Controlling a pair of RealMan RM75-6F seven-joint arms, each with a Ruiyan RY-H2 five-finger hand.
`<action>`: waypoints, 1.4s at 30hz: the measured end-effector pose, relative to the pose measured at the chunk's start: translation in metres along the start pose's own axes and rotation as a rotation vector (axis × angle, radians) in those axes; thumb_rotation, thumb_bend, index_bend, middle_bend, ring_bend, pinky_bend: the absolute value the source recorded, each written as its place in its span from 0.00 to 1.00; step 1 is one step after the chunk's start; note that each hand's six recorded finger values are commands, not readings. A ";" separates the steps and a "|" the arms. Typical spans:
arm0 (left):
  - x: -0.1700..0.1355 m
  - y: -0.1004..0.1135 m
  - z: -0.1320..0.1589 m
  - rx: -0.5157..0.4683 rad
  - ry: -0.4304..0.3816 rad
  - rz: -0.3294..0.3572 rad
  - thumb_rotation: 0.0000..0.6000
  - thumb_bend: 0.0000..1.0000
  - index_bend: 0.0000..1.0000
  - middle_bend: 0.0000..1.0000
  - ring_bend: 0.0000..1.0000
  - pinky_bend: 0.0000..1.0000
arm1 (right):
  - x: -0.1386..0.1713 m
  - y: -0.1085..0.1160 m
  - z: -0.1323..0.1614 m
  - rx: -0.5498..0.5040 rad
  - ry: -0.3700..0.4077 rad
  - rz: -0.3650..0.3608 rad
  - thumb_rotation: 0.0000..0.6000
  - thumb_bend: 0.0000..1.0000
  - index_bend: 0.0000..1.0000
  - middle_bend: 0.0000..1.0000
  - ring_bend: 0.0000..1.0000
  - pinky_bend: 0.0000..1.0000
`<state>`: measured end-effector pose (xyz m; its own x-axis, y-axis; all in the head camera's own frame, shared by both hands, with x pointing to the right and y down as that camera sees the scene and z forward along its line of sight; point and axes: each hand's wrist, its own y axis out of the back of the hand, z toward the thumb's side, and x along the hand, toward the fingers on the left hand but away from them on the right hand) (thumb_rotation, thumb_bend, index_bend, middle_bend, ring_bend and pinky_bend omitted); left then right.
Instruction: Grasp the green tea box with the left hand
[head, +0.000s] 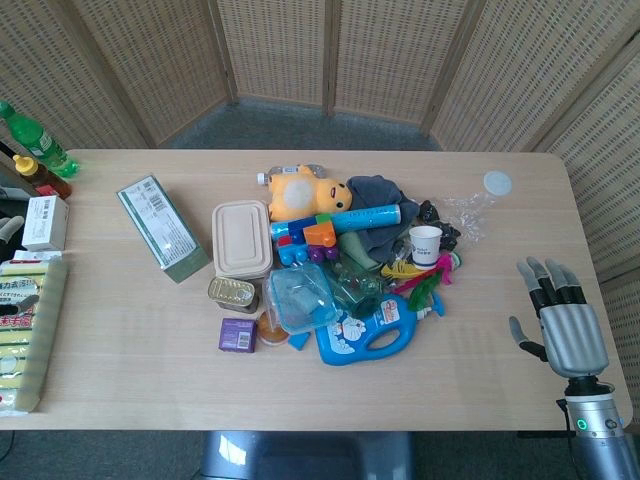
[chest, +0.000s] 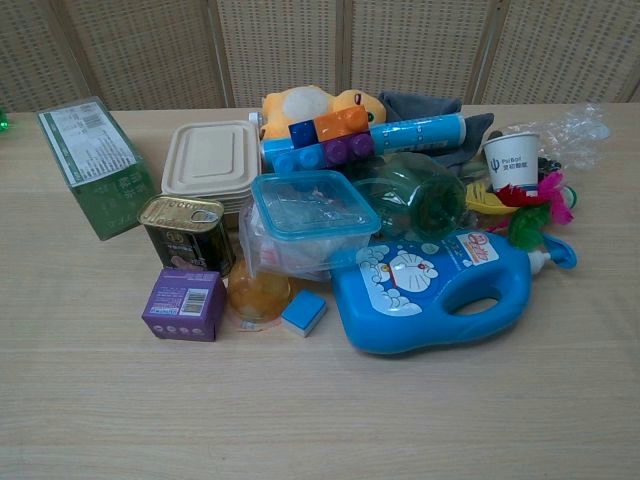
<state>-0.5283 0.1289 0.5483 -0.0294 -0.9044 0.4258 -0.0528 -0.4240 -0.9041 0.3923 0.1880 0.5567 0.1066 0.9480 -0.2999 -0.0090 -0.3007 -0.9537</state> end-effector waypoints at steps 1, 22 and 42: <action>0.001 0.000 0.000 0.000 -0.002 -0.002 1.00 0.05 0.00 0.00 0.00 0.00 | 0.000 0.000 0.000 0.001 -0.001 0.000 0.82 0.42 0.01 0.00 0.00 0.00; 0.058 -0.024 0.037 0.235 -0.156 -0.167 1.00 0.04 0.00 0.00 0.00 0.00 | 0.005 0.009 -0.001 0.022 -0.016 -0.015 0.82 0.42 0.01 0.00 0.00 0.00; 0.135 -0.101 0.113 0.506 -0.293 -0.263 1.00 0.04 0.00 0.00 0.00 0.00 | 0.026 0.027 -0.032 0.057 -0.116 -0.045 0.82 0.42 0.01 0.00 0.00 0.00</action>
<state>-0.4138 0.0446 0.6933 0.1981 -0.7122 0.6734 0.4587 -0.5398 -0.7058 0.4271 0.2007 0.5242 -0.0071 0.9671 -0.2543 -0.0637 -0.2542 -0.9651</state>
